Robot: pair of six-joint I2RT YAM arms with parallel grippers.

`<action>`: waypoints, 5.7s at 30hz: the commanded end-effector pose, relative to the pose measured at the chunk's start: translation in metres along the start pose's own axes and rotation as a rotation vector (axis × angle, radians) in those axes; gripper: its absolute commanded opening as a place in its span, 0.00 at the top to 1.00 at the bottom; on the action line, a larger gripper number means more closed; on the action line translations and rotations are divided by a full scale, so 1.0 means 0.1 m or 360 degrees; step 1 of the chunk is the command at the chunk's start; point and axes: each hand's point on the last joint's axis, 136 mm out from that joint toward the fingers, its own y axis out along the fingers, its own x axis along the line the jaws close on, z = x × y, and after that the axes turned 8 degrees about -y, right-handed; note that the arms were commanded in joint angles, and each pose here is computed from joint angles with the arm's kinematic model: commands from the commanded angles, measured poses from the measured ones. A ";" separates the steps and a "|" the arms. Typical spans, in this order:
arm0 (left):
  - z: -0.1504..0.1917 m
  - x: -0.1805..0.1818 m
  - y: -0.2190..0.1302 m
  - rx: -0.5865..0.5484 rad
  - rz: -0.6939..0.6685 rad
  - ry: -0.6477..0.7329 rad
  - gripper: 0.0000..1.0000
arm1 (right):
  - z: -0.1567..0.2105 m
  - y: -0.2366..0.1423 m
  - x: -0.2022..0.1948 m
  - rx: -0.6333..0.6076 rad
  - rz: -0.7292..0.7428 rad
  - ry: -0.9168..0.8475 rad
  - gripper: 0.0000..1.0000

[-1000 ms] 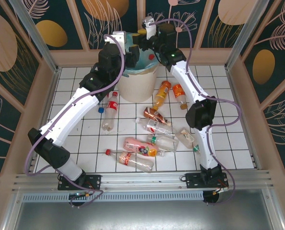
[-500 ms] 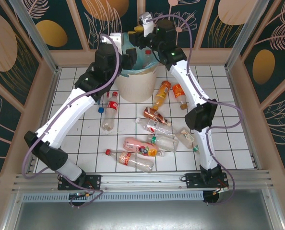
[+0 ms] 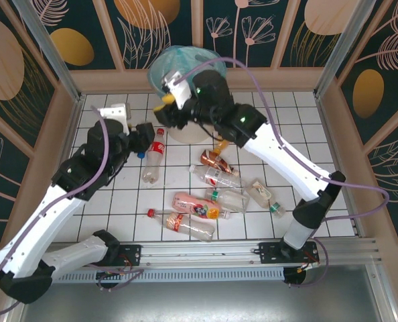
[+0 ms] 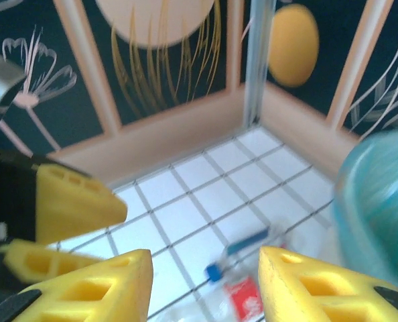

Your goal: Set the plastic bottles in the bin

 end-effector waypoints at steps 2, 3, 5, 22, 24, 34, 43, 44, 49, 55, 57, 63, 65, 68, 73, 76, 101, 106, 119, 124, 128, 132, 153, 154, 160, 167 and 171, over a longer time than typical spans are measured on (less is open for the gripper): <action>0.67 0.44 -0.03 0.0321 -0.0195 -0.0074 0.36 | 0.58 0.07 0.27 0.0279 0.0007 0.0191 0.55; 0.80 0.51 -0.05 0.0382 -0.0219 -0.0083 0.36 | 0.71 0.09 0.36 0.0330 -0.0018 0.0221 0.55; 0.98 0.62 -0.09 0.0462 -0.0255 -0.0112 0.35 | 0.96 0.12 0.56 0.0425 -0.0093 0.0245 0.56; 1.82 1.26 -0.46 0.0762 -0.0493 -0.0273 0.32 | 2.27 0.27 1.82 0.0989 -0.0472 0.0041 0.50; 1.78 1.31 -0.52 0.0709 -0.0508 -0.0306 0.32 | 2.37 0.33 1.90 0.1031 -0.0497 0.0008 0.49; 1.77 1.56 -0.72 0.0590 -0.0607 -0.0394 0.32 | 2.74 0.62 2.14 0.1190 -0.0559 -0.0126 0.47; 1.57 1.62 -0.87 0.0422 -0.0603 -0.0439 0.32 | 3.01 0.86 2.10 0.1327 -0.0504 -0.0215 0.45; 1.56 1.62 -0.87 0.0418 -0.0599 -0.0438 0.32 | 3.05 0.87 2.11 0.1345 -0.0507 -0.0223 0.45; 1.48 1.59 -0.89 0.0392 -0.0586 -0.0422 0.32 | 3.20 0.94 2.13 0.1431 -0.0528 -0.0251 0.44; 1.33 1.55 -0.95 0.0326 -0.0560 -0.0424 0.33 | 3.34 1.00 2.15 0.1497 -0.0551 -0.0265 0.44; 1.29 1.53 -0.97 0.0311 -0.0550 -0.0421 0.33 | 3.38 1.02 2.16 0.1515 -0.0565 -0.0258 0.45; 1.20 1.50 -1.00 0.0269 -0.0521 -0.0402 0.32 | 3.39 1.07 2.19 0.1521 -0.0588 -0.0220 0.55; 1.17 1.49 -1.01 0.0257 -0.0508 -0.0397 0.32 | 3.35 1.07 2.19 0.1512 -0.0597 -0.0203 0.63; 1.11 1.46 -1.03 0.0237 -0.0490 -0.0390 0.32 | 3.26 1.03 2.19 0.1493 -0.0612 -0.0187 0.71; 0.88 1.35 -1.13 0.0161 -0.0439 -0.0385 0.32 | 2.93 0.91 2.23 0.1387 -0.0673 -0.0123 0.76; 0.72 1.26 -1.17 0.0118 -0.0396 -0.0377 0.32 | 2.62 0.83 2.26 0.1273 -0.0738 -0.0054 0.79; -0.94 -0.56 -0.83 -0.0294 0.0412 -0.0222 0.43 | -0.06 -0.31 0.31 0.0175 -0.0394 0.0282 0.93; -1.21 -0.88 -0.79 -0.0381 0.0566 -0.0191 0.47 | -0.70 -0.65 -0.28 -0.0183 -0.0142 0.0265 0.94; -1.63 -1.47 -0.31 -0.0515 0.0695 -0.0080 0.54 | -1.57 -1.12 -1.50 -0.0918 0.0531 0.0085 0.92; -1.72 -1.58 0.03 -0.0536 0.0607 -0.0049 0.54 | -1.62 -0.95 -1.93 -0.0993 0.0667 0.0072 0.92; -1.74 -1.66 0.23 -0.0538 0.0604 -0.0036 0.54 | -1.49 -0.59 -2.23 -0.1009 0.0667 0.0088 0.91; -1.71 -1.68 0.40 -0.0533 0.0578 -0.0017 0.53 | -1.23 -0.14 -2.36 -0.0968 0.0582 0.0155 0.89; -1.43 -1.51 0.68 -0.0458 0.0465 0.0025 0.48 | 0.24 1.12 -2.62 -0.0494 0.0366 0.0415 0.58; -1.43 -1.51 0.67 -0.0460 0.0465 0.0025 0.47 | 0.24 1.12 -2.62 -0.0492 0.0365 0.0414 0.54; -1.43 -1.52 0.67 -0.0462 0.0470 0.0029 0.46 | 0.17 1.08 -2.58 -0.0514 0.0348 0.0405 0.51; -1.43 -1.49 0.66 -0.0465 0.0460 0.0030 0.46 | 0.10 1.05 -2.56 -0.0533 0.0345 0.0398 0.50; -1.43 -1.48 0.65 -0.0466 0.0460 0.0025 0.46 | 0.05 1.01 -2.52 -0.0542 0.0337 0.0392 0.50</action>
